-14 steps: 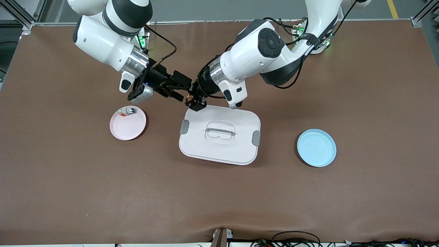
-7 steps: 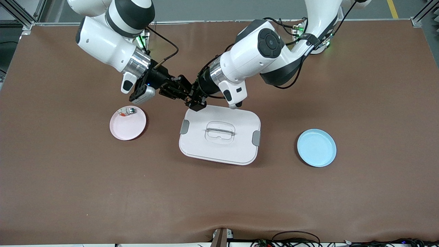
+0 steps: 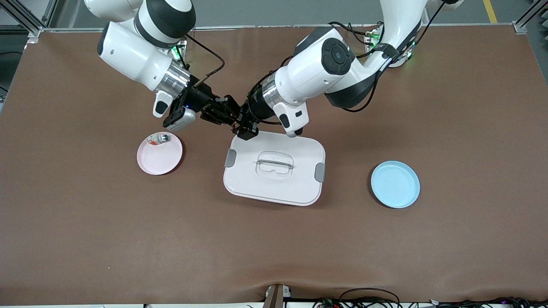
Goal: Transfer orange switch to right arm and place
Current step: 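Close the right gripper on the switch and open the left gripper, then carry the switch to the white plate while the left gripper withdraws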
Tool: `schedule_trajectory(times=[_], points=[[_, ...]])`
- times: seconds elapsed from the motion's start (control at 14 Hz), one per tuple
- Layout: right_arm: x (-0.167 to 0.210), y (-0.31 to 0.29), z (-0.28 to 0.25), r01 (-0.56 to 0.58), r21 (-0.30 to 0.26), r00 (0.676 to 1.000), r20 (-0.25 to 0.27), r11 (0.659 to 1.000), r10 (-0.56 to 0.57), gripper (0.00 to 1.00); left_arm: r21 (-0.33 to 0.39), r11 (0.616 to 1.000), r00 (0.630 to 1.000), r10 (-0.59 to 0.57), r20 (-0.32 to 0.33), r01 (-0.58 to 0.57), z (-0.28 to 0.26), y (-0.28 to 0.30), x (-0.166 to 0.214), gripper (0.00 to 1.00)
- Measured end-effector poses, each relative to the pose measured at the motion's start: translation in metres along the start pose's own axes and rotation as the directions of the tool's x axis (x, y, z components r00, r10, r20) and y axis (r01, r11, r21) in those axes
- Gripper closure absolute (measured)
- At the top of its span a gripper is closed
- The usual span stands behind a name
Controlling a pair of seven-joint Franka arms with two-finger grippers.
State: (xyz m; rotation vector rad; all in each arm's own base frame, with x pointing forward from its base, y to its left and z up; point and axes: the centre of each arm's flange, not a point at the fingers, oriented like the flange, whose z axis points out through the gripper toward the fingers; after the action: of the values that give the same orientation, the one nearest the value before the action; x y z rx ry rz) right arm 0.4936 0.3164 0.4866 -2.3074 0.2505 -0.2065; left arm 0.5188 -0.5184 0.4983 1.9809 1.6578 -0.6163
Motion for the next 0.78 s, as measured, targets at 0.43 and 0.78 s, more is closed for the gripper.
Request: schedule_trajectory(times=[0.43, 0.78], points=[[-0.002, 0.001, 0.006, 0.049, -0.004, 0.999, 0.008, 0.999, -0.049, 0.67, -0.017, 1.0, 1.0, 0.002, 0.008, -0.002, -0.008, 0.005, -0.002, 0.0], [0.006, 0.012, 0.009, 0.387, -0.07, 0.922, 0.046, 0.919, -0.385, 0.67, -0.079, 0.991, 0.99, 0.103, -0.097, -0.11, -0.024, 0.018, 0.006, 0.0]])
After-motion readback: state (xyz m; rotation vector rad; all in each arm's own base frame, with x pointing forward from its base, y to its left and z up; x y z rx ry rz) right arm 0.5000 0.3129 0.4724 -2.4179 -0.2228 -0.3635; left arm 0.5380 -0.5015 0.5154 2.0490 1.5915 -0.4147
